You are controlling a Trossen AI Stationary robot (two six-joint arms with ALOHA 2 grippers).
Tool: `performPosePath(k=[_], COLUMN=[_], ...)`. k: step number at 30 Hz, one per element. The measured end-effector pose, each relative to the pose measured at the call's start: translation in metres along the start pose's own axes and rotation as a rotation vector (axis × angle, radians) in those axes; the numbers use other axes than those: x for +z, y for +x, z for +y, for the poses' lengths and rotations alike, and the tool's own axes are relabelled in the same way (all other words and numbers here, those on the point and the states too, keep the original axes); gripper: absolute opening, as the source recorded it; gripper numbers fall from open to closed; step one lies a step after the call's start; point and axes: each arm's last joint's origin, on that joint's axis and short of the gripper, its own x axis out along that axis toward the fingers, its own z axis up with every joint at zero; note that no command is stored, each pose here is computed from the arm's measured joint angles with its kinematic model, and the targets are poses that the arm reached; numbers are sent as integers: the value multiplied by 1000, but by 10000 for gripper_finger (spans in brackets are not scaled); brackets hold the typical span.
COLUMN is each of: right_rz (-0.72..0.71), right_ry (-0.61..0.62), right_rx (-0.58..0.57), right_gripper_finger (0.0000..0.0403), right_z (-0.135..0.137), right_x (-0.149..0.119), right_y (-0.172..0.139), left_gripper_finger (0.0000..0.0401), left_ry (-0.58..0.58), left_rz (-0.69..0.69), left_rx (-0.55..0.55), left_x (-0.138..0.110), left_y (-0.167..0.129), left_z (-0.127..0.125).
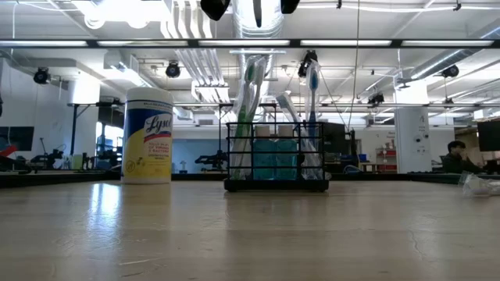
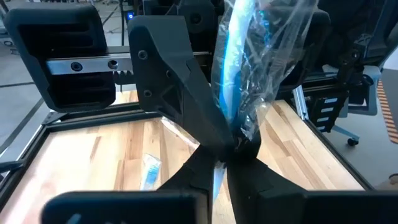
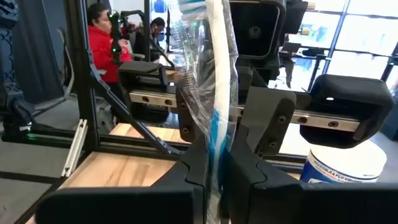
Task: Pick & Place toothbrushing station
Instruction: Put the blue toothbrush into the wire organizer
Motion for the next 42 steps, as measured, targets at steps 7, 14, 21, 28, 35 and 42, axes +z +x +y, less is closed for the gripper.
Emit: performPosePath(k=[7, 14, 21, 28, 35, 42], right_rz=[-33, -24, 3, -6, 3, 2], right_ry=[12, 37, 63, 76, 97, 99], right_rx=[32, 35, 40, 50, 50, 49], right_gripper_finger=[17, 15, 14, 14, 14, 17], right_z=[0, 0, 1, 4, 4, 4], right_x=[9, 20, 27, 28, 25, 26], right_y=[-8, -28, -44, -56, -60, -65], left_gripper_finger=[92, 138, 105, 9, 3, 3], left_ry=[-6, -12, 12, 35, -33, -87], left_rz=[7, 116, 176, 33, -72, -235], left_rx=[-13, -23, -39, -27, -2, 1], left_x=[2, 4, -10, -53, -110, -146], left_y=[-8, -47, -94, -137, -160, -169], left_z=[-2, -8, -18, -28, -35, -39])
